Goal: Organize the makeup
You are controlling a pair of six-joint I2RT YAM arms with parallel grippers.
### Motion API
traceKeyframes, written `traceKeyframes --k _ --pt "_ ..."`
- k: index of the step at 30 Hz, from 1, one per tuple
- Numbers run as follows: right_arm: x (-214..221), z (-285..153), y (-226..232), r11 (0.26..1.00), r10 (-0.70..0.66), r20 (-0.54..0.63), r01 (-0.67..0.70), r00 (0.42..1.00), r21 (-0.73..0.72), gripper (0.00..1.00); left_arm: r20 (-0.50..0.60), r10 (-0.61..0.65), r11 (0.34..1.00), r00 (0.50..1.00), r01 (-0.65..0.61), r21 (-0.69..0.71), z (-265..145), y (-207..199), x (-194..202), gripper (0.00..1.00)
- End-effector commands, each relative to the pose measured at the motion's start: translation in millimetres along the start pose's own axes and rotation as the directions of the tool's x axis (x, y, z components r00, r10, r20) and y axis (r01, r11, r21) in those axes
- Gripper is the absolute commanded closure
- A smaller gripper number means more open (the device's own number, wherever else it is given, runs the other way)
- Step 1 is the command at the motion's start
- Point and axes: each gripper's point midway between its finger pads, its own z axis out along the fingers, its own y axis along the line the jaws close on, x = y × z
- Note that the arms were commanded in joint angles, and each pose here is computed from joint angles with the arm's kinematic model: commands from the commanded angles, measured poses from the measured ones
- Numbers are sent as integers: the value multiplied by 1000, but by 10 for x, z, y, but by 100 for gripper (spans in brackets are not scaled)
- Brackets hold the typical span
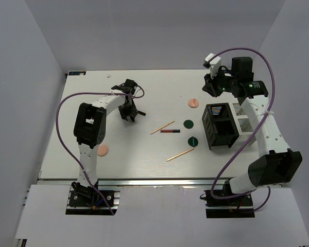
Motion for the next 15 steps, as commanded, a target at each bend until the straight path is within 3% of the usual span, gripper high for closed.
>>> traceKeyframes --k 1,5,8,9,11,15 --pt "-98 -38 45 1000 7 47 -6 999 -14 76 22 -5 1000 1000 5 -4 35 -3 -29 50" --pt "-103 -52 65 1000 6 53 -5 999 -18 76 21 -2 1000 1000 2 -15 29 43 13 58" --pt "-103 -59 80 1000 6 56 -5 998 -22 76 21 1 999 1000 0 -37 8 170 107 76" --pt "-97 -61 94 1000 6 58 -5 998 -26 76 22 1 999 1000 0 -40 -7 197 139 89" --pt "-98 -72 105 1000 3 63 -2 998 -24 76 31 -6 999 999 7 -39 -85 278 197 98" --pt "-39 -58 187 998 1 60 2 998 -60 74 73 -29 999 997 26 39 -400 250 193 100"
